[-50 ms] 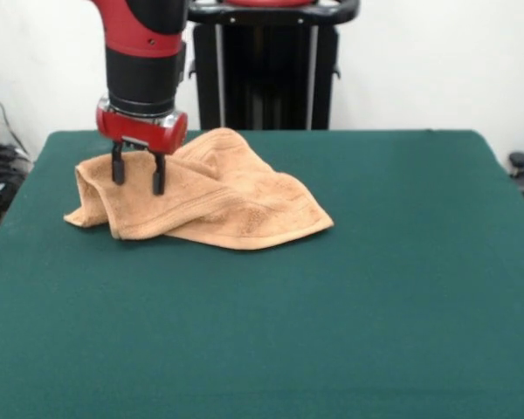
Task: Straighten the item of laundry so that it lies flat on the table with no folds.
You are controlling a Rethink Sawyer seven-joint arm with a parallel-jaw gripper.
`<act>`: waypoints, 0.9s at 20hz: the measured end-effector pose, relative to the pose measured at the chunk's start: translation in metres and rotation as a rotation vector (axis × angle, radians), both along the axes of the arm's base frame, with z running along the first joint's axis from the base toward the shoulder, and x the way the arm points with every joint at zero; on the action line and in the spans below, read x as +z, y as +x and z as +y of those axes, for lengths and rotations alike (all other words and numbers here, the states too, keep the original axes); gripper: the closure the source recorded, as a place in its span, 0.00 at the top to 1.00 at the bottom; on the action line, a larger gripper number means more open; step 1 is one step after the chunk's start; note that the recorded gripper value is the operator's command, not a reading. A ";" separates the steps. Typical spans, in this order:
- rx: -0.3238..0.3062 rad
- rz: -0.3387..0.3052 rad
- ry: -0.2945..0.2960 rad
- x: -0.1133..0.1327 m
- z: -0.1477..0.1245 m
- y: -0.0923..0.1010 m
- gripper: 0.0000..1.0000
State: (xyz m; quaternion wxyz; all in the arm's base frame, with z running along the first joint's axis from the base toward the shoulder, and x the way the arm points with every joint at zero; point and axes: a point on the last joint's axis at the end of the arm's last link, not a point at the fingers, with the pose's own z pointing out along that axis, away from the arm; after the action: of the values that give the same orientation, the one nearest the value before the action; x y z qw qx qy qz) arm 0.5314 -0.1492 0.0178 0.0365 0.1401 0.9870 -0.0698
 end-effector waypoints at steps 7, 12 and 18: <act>0.012 -0.023 -0.006 -0.004 -0.003 -0.006 1.00; 0.026 -0.042 -0.010 -0.008 -0.005 -0.011 1.00; 0.016 -0.020 0.021 -0.009 0.004 -0.027 1.00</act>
State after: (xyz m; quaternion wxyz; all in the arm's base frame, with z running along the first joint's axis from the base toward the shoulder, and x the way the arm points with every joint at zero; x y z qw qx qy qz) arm 0.5047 -0.1447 0.0083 0.0452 0.1334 0.9883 -0.0577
